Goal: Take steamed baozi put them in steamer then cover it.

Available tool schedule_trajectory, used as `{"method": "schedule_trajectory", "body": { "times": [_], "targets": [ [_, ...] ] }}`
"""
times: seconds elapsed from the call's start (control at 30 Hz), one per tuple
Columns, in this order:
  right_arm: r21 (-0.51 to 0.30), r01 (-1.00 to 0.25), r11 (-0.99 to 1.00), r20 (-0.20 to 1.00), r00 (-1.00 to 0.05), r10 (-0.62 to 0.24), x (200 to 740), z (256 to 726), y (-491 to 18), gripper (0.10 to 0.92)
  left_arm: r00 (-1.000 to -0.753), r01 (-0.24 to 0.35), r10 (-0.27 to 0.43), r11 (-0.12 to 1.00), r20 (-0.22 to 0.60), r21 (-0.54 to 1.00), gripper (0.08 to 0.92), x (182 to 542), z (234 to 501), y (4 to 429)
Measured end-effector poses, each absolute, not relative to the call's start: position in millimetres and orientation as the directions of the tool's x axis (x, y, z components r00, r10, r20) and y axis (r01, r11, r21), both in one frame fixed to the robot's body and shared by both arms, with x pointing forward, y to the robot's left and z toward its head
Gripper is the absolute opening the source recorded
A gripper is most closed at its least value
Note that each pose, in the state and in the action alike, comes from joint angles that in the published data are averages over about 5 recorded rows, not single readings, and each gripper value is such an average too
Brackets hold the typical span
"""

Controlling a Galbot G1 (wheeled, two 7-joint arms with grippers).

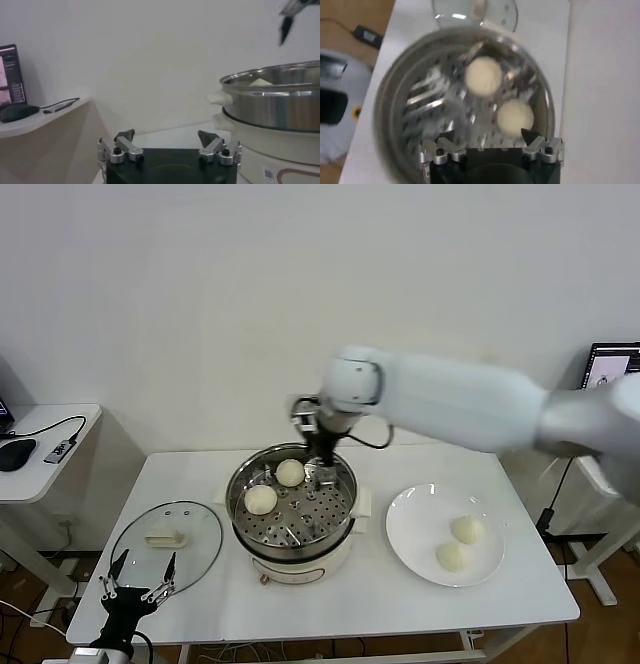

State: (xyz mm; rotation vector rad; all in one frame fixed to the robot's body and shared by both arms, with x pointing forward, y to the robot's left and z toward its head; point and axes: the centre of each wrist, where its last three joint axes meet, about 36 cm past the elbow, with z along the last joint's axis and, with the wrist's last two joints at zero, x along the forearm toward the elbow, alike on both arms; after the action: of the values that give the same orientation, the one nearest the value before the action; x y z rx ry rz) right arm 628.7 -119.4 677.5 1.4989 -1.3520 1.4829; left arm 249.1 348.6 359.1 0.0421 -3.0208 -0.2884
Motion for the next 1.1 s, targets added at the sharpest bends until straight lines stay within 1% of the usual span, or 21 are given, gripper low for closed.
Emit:
{"method": "schedule_trajectory", "body": {
  "times": [0.27,0.53,0.77,1.1],
  "targets": [
    [-0.232,-0.931,-0.281,0.964,-0.182,-0.193,607,665,-214,0.823,-0.993,-0.018,-0.039,0.981,0.108,0.194,0.823,247,357,348],
    [-0.214,-0.947,-0.241,0.973,-0.184,-0.142,587,628,-285,0.823,-0.994,-0.028,-0.048,0.981,0.101,0.192,0.823,247,357,349],
    [-0.187,-0.959,-0.214,0.981,-0.169,-0.099,571,587,-318,0.823,-0.994,-0.036,-0.055,0.981,0.097,0.192,0.823,247,357,351],
    [-0.15,-0.971,-0.188,0.988,-0.14,-0.069,556,530,-340,0.823,-0.993,-0.039,-0.059,0.981,0.1,0.192,0.823,248,356,351]
  ]
}}
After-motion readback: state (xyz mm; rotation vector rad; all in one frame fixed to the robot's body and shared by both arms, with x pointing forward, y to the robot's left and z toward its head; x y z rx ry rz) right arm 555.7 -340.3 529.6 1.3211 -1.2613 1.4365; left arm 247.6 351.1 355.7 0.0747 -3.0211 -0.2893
